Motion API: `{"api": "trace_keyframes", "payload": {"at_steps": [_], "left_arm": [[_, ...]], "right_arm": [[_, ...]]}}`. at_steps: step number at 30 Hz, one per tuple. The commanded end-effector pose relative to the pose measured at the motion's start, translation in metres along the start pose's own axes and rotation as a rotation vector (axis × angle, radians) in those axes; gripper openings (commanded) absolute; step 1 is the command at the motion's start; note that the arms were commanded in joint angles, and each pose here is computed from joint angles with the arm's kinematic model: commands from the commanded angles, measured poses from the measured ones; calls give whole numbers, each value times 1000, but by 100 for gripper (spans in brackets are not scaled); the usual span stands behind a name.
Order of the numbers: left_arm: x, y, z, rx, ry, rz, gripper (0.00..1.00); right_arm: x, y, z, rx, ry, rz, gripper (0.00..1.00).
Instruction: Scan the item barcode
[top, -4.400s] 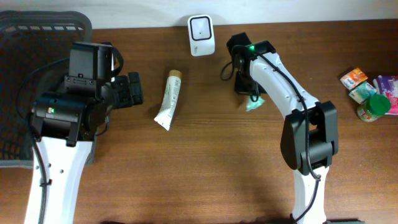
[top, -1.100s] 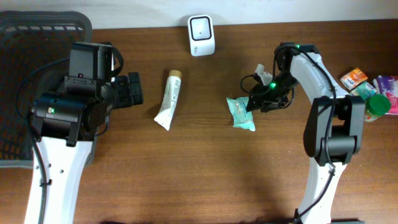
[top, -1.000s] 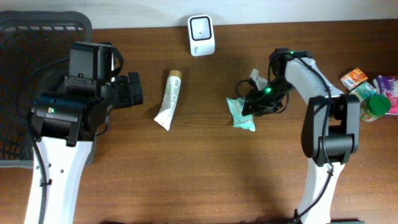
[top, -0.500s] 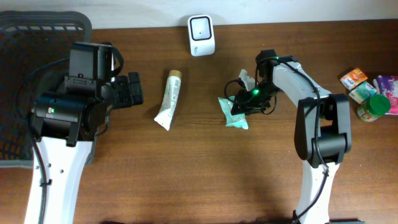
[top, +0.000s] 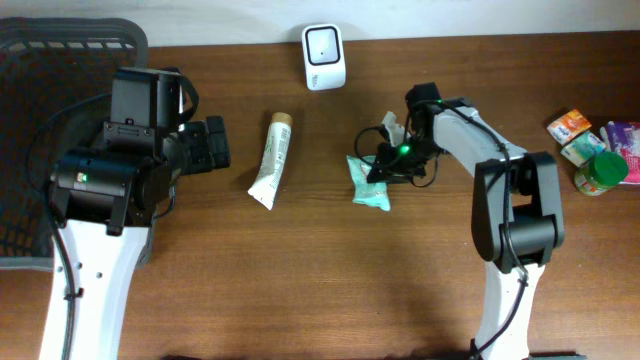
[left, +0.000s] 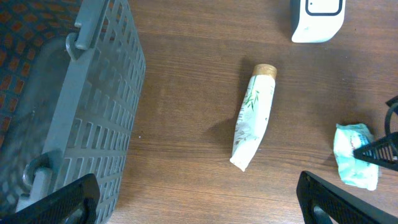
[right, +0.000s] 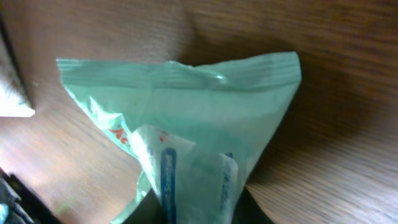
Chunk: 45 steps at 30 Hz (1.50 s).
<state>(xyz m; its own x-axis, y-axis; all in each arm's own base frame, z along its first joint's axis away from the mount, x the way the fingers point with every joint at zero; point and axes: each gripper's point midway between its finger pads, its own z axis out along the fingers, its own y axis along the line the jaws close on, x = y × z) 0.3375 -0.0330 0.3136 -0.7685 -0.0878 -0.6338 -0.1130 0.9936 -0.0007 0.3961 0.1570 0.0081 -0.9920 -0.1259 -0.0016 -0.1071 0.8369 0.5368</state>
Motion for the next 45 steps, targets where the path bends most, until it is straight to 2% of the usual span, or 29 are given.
{"api": "trace_keyframes", "payload": {"at_steps": [1, 3, 9, 17, 20, 26, 30, 33, 45], "left_arm": [[-1, 4, 0, -16, -2, 13, 99], [-1, 4, 0, -16, -2, 13, 99], [-1, 4, 0, -16, -2, 13, 99], [0, 3, 0, -15, -2, 13, 99], [-1, 4, 0, -16, -2, 13, 99], [-1, 4, 0, -16, -2, 13, 99], [-1, 4, 0, -16, -2, 13, 99], [0, 3, 0, -15, -2, 13, 99], [-1, 4, 0, -16, -2, 13, 99]], "right_arm": [[-8, 7, 12, 40, -12, 42, 8], [-27, 17, -1, 33, -66, 33, 4], [-94, 55, -50, -6, -286, -28, 4], [-184, 95, -104, -84, -695, -132, 4], [-206, 100, -121, -56, -834, -87, 4], [-230, 128, -142, -27, -1032, -118, 4], [-242, 150, -141, -90, -1128, -106, 4], [-251, 141, -133, -60, -1183, -57, 4], [-264, 124, -132, -35, -1251, -46, 4]]}}
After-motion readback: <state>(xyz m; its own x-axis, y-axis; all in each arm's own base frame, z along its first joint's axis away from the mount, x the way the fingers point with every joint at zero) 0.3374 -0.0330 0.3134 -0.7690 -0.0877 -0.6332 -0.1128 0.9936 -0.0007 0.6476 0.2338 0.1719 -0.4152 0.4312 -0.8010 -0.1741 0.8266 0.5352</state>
